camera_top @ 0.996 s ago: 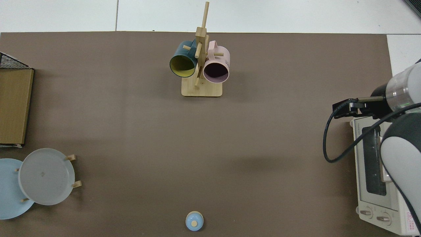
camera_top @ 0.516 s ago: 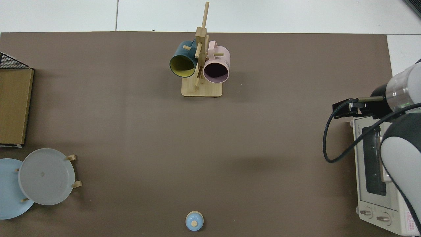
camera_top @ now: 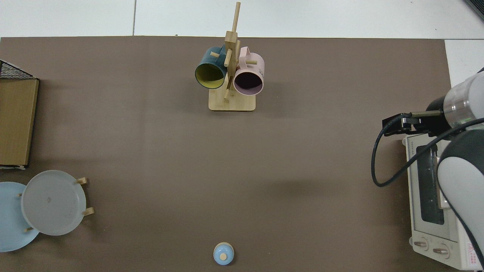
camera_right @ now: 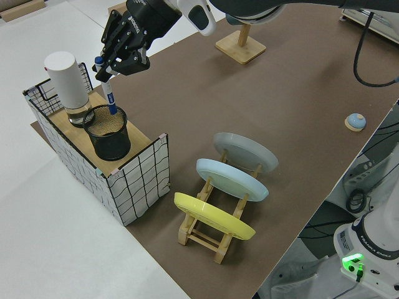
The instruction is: Put markers into pen holder
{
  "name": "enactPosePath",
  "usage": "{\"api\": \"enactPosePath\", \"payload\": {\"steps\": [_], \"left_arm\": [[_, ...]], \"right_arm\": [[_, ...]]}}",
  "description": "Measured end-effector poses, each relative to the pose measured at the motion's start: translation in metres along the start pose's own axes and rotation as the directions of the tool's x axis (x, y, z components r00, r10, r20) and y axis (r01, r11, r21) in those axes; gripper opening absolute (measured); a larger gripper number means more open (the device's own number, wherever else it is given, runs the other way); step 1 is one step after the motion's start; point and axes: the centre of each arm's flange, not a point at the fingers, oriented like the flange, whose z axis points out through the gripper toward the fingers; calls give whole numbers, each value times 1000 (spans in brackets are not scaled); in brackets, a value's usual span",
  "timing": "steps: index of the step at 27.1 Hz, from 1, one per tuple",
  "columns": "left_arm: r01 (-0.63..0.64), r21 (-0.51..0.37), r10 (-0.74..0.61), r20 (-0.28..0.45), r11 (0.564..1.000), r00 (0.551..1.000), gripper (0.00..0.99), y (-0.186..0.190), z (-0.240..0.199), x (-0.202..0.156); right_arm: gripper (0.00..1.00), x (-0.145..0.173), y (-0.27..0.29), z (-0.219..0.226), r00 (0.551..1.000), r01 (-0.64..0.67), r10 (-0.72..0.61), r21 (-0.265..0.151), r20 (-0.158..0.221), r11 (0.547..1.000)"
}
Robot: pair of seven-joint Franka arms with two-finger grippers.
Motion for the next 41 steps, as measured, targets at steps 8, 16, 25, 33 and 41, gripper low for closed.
{"api": "enactPosePath", "payload": {"steps": [8, 16, 25, 33, 41], "left_arm": [[-25, -7, 24, -11, 1000, 1000, 167, 2, 15, 1], [-30, -6, 30, -17, 1000, 999, 476, 0, 18, 4], [101, -7, -101, -96, 995, 990, 987, -18, -3, 14], [390, -84, -399, -190, 917, 897, 991, -54, -53, 56], [660, -255, -707, -229, 707, 669, 991, -91, -90, 119]], "right_arm": [[1000, 0, 0, 0, 1000, 0, 0, 0, 0, 1000], [1000, 0, 0, 0, 1000, 0, 0, 0, 0, 1000], [1000, 0, 0, 0, 1000, 0, 0, 0, 0, 1000], [1000, 0, 0, 0, 1000, 0, 0, 0, 0, 1000], [1000, 0, 0, 0, 1000, 0, 0, 0, 0, 1000]]}}
